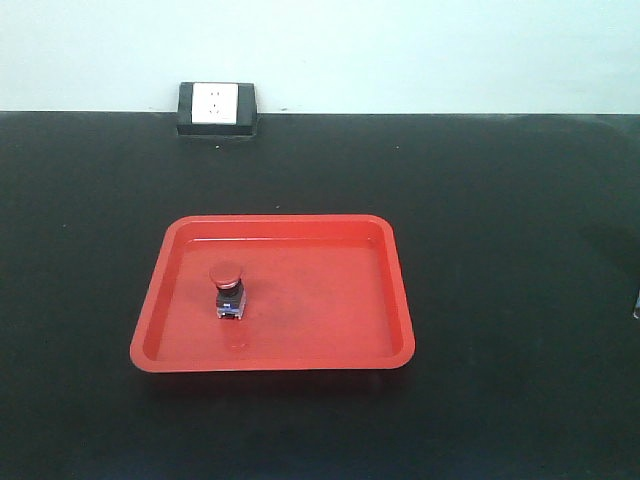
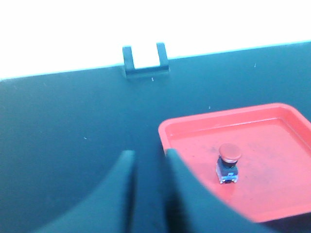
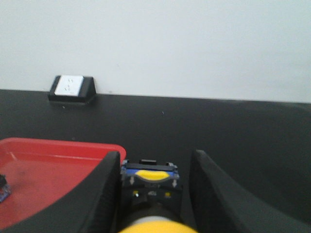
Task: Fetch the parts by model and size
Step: 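Move the right gripper with the yellow-capped button over the tray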
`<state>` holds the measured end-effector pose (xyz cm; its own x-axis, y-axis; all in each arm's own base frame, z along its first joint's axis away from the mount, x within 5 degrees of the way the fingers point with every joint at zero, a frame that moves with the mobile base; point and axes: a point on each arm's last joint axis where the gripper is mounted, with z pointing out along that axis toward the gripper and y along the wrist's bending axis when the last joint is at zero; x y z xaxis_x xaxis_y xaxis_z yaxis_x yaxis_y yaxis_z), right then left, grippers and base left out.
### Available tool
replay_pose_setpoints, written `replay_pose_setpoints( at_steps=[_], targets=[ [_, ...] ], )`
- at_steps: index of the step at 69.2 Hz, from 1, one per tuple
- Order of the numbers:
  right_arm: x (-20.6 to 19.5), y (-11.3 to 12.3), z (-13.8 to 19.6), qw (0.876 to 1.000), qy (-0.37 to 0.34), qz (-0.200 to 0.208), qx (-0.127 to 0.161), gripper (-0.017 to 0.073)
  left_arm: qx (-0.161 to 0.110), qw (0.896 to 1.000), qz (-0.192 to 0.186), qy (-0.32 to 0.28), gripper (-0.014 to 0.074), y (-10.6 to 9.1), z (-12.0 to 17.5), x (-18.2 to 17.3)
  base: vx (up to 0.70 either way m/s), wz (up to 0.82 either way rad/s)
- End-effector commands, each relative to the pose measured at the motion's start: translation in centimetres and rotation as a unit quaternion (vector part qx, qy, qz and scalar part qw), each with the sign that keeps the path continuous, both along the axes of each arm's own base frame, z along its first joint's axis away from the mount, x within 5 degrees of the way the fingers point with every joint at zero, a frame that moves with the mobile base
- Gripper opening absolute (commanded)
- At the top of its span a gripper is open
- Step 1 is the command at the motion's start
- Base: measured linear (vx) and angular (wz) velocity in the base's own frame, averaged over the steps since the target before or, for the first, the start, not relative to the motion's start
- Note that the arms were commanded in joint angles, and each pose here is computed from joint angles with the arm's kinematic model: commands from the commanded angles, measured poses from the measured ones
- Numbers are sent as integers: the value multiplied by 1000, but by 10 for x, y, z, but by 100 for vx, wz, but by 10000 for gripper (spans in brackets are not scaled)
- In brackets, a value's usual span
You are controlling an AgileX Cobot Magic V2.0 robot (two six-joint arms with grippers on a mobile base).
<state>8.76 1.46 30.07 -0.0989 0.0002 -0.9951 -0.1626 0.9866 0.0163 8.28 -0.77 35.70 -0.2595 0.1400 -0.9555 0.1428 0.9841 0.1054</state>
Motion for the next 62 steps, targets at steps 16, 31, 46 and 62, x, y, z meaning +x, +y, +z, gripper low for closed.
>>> replay_pose_setpoints(
  at_steps=[16,31,46,62],
  targets=[
    [10,19,16,995,-50,84,-1,-5,4,998,-29,-60,-7,13,-21,-31,0,0],
    [35,36,7,993,-9,114,-12,-5,-1,998,-22,-56,-6,18,-34,-40,0,0],
    [70,65,14,985,27,158,-61,-5,3,999,-14,-40,-6,20,-37,-41,0,0],
    [119,111,19,971,106,196,-84,-5,2,999,-14,-40,-6,20,-37,-41,0,0]
  ],
)
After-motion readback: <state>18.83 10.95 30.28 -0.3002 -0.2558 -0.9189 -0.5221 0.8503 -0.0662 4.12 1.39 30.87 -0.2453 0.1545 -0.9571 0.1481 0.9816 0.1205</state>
